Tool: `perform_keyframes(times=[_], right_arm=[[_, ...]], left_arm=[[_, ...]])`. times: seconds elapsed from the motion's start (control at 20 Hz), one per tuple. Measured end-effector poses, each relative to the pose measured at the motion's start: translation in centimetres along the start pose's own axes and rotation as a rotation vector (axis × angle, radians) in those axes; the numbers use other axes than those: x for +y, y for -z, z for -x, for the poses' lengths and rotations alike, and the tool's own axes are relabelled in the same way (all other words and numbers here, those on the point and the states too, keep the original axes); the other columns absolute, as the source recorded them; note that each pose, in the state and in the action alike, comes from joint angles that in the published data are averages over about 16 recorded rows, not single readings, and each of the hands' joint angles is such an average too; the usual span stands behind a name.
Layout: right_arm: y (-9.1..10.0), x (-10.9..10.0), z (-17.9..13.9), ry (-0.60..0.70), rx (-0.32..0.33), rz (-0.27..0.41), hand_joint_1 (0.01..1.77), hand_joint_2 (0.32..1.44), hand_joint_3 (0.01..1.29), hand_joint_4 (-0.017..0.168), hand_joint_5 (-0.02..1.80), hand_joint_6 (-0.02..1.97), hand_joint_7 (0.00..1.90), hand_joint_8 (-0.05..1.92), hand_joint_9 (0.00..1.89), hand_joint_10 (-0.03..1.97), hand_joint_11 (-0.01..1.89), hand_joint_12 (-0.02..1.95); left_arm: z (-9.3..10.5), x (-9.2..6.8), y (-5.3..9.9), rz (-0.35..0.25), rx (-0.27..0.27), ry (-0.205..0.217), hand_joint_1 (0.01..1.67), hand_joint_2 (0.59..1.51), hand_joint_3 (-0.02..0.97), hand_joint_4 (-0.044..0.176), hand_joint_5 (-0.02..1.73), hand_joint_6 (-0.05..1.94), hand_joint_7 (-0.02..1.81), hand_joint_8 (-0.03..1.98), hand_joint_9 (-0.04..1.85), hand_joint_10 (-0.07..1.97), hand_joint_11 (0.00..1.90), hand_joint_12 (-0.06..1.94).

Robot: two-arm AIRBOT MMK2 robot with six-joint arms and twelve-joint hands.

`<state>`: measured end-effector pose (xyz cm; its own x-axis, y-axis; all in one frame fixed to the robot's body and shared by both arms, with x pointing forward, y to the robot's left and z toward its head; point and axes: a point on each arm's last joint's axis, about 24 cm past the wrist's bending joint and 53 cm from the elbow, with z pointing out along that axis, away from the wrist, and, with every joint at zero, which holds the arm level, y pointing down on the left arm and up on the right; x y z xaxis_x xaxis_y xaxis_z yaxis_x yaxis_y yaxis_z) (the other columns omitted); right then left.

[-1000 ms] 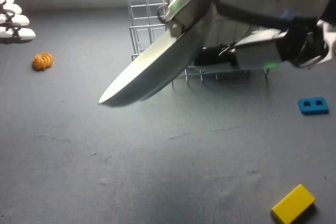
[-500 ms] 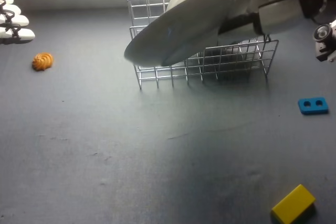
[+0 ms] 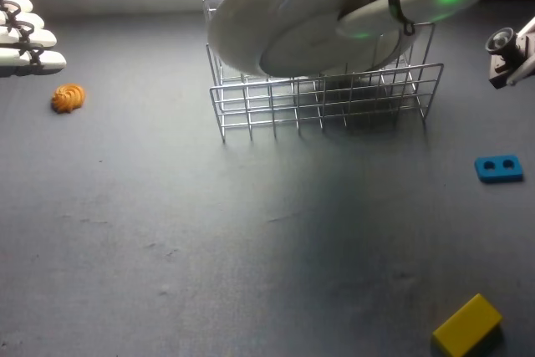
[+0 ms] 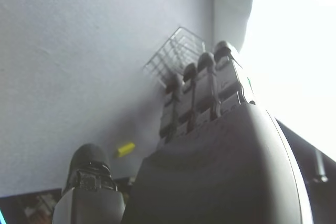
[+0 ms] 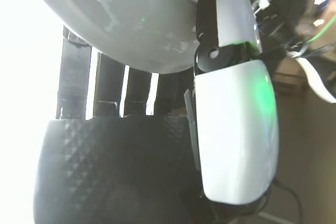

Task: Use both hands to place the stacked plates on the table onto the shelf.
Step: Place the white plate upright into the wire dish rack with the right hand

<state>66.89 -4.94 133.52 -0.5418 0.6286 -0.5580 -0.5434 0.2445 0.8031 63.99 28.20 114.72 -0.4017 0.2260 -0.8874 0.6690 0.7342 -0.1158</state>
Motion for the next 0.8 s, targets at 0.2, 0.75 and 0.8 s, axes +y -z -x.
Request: perform_keyframes(times=[0.2,0.75,0.8], right_arm=[[-0.7,-1.2,0.5,-0.056,-0.013,-0.045,1.21,0.97,0.01,0.019,1.02,0.86,1.13,0.72,1.22,0.01,0.87,0.81],[-2.1,-4.7,1.0,-0.133,-0.026,-0.143,1.23,0.99,0.01,0.015,1.01,0.87,1.11,0.74,1.22,0.02,0.87,0.81],[-2.2,-5.0,0.9,-0.136,-0.026,-0.150,1.23,0.99,0.01,0.014,1.01,0.87,1.11,0.75,1.22,0.02,0.87,0.81]], left_arm=[[0.0,-0.2,-0.1,-0.007,0.000,0.000,0.02,1.135,0.009,0.002,0.09,0.02,0.05,0.00,0.04,0.01,0.02,0.01],[-0.1,-0.9,-0.3,-0.031,0.002,-0.001,0.02,1.135,0.010,0.002,0.07,0.01,0.04,0.00,0.04,0.01,0.02,0.01],[-0.1,-0.9,-0.3,-0.033,0.002,-0.002,0.02,1.135,0.010,0.002,0.07,0.01,0.04,0.00,0.04,0.01,0.02,0.01]])
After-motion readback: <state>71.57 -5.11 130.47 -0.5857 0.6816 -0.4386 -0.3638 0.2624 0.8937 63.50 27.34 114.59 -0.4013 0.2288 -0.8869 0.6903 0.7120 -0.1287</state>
